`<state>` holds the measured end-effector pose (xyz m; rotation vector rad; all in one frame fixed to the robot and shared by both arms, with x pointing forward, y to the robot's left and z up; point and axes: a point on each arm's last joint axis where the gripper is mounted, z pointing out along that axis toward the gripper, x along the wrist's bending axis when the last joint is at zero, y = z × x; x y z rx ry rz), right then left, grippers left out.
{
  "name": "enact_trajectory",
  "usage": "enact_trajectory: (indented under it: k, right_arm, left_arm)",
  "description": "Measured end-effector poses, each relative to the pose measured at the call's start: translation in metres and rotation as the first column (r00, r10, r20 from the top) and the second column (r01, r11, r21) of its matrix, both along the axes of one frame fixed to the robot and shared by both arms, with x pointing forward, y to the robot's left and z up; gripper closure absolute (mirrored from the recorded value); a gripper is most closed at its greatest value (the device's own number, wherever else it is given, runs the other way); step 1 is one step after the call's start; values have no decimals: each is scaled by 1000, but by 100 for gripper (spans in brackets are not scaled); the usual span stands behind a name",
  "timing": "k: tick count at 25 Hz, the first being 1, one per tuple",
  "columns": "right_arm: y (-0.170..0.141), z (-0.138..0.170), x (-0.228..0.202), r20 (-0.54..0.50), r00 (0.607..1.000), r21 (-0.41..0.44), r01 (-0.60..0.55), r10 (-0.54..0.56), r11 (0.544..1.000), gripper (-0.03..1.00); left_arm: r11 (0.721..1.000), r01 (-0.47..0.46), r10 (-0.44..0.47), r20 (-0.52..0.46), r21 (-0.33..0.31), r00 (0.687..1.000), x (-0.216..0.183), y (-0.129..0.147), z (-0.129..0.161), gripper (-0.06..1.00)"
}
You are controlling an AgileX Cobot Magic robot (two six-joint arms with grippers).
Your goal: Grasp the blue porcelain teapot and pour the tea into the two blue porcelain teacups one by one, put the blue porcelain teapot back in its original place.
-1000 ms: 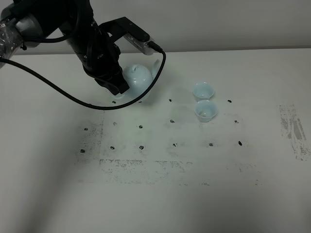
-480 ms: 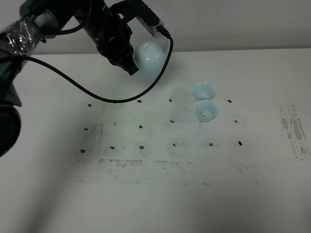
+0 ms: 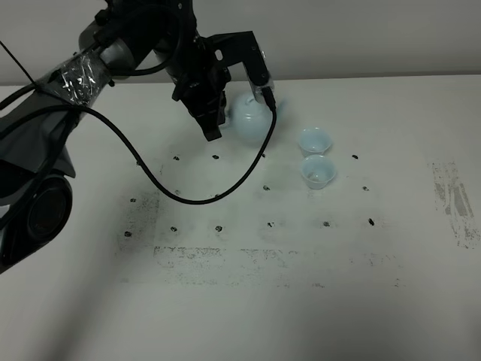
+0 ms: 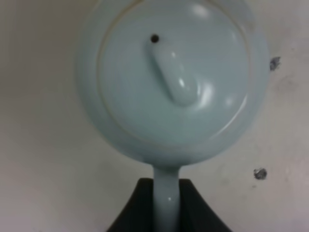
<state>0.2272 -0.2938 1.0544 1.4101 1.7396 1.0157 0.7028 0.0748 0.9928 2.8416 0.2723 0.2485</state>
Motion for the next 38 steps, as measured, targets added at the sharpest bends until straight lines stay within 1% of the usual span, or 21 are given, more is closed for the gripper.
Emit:
enact_trajectory:
  k: [4, 8, 14, 21, 24, 26, 30, 34, 38]
  right_arm:
    - [0, 0, 0, 0, 1000, 0, 0, 0, 1000, 38]
    - [0, 0, 0, 0, 1000, 0, 0, 0, 1000, 38]
    - [0, 0, 0, 0, 1000, 0, 0, 0, 1000, 38]
    - [0, 0, 0, 0, 1000, 0, 0, 0, 1000, 38]
    - [0, 0, 0, 0, 1000, 0, 0, 0, 1000, 38]
    - [0, 0, 0, 0, 1000, 0, 0, 0, 1000, 38]
    - [0, 0, 0, 0, 1000, 0, 0, 0, 1000, 38]
    - [0, 0, 0, 0, 1000, 0, 0, 0, 1000, 38]
    - [0, 0, 0, 0, 1000, 0, 0, 0, 1000, 38]
  left_arm:
    - [1000, 9, -9, -10, -23, 1000, -2, -5, 0, 88]
    - [1000, -8, 8, -16, -28, 1000, -3, -5, 0, 88]
    - [997, -28, 25, -42, -73, 999, -4, -9, 1, 88]
    - [996, -42, 38, -50, -80, 998, -4, -9, 1, 88]
    - [992, -56, 48, -72, -116, 996, -5, -11, 2, 88]
    - [990, -60, 50, -79, -129, 996, -6, -12, 2, 88]
    - [990, -58, 48, -78, -127, 996, -6, -12, 2, 88]
    - [993, -11, 5, -58, -118, 998, -6, -12, 2, 88]
    - [993, 3, -9, -53, -115, 999, -6, -12, 2, 88]
